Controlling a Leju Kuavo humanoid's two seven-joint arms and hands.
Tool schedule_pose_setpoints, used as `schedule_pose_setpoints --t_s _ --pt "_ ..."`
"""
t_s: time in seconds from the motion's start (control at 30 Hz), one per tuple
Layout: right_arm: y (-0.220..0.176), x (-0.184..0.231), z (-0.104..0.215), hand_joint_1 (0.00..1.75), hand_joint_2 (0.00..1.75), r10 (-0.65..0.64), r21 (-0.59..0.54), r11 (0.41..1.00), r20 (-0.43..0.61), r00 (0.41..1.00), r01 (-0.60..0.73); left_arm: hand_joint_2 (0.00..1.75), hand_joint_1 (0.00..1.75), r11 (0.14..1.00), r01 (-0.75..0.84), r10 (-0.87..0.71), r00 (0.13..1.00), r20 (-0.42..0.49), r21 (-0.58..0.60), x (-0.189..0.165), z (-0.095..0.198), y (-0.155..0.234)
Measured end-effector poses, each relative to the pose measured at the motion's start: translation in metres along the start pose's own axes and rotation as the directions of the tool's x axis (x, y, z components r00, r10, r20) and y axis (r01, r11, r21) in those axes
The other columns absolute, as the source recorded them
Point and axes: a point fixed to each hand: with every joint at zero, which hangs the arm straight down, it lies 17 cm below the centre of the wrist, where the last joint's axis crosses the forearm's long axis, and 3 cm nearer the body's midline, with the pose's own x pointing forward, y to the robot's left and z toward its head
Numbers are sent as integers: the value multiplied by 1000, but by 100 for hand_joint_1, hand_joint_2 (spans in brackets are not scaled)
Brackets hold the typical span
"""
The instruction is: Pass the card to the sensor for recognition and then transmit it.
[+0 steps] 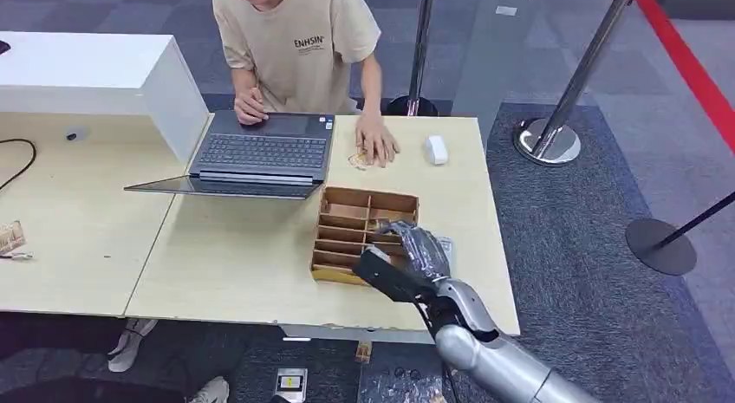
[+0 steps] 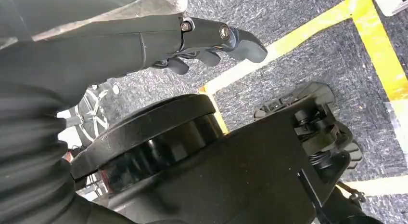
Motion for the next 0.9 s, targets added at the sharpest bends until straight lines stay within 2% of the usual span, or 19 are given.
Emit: schedule_pose_setpoints --t_s 0.03,0.1,0.17,0.27,0.63,0.7,0.77,0.87,0.9 --pt "1 0 0 105 175 5 -1 1000 1 1000 -5 175 0 1000 0 0 1000 0 0 0 0 0" --pt "1 0 -2 99 175 15 -8 1000 3 1000 -15 175 0 1000 0 0 1000 2 -1 1 0 0" --pt "1 -1 -3 79 175 36 -17 999 5 999 -36 175 0 1000 4 -4 1000 2 -5 2 0 0" --pt "-2 -4 -5 72 175 69 -35 997 7 998 -69 175 0 1000 10 -10 1000 -4 -11 1 0 -1" --pt "0 -17 -11 75 175 114 -31 993 0 993 -114 175 0 1000 18 -18 1000 -6 -11 2 0 0" --pt "2 -17 -11 79 175 112 -26 993 3 994 -111 175 0 1000 19 -19 1000 -6 -13 2 0 0" --pt "5 -18 -11 91 175 106 -18 994 3 994 -106 175 0 1000 19 -19 1000 -6 -13 3 0 0" --pt "10 -18 -10 94 175 103 -10 995 6 995 -103 175 0 1000 19 -19 1000 -8 -14 2 0 0" --pt "11 -18 -10 101 175 103 -8 995 6 995 -102 175 0 1000 18 -18 1000 -9 -13 2 0 0"
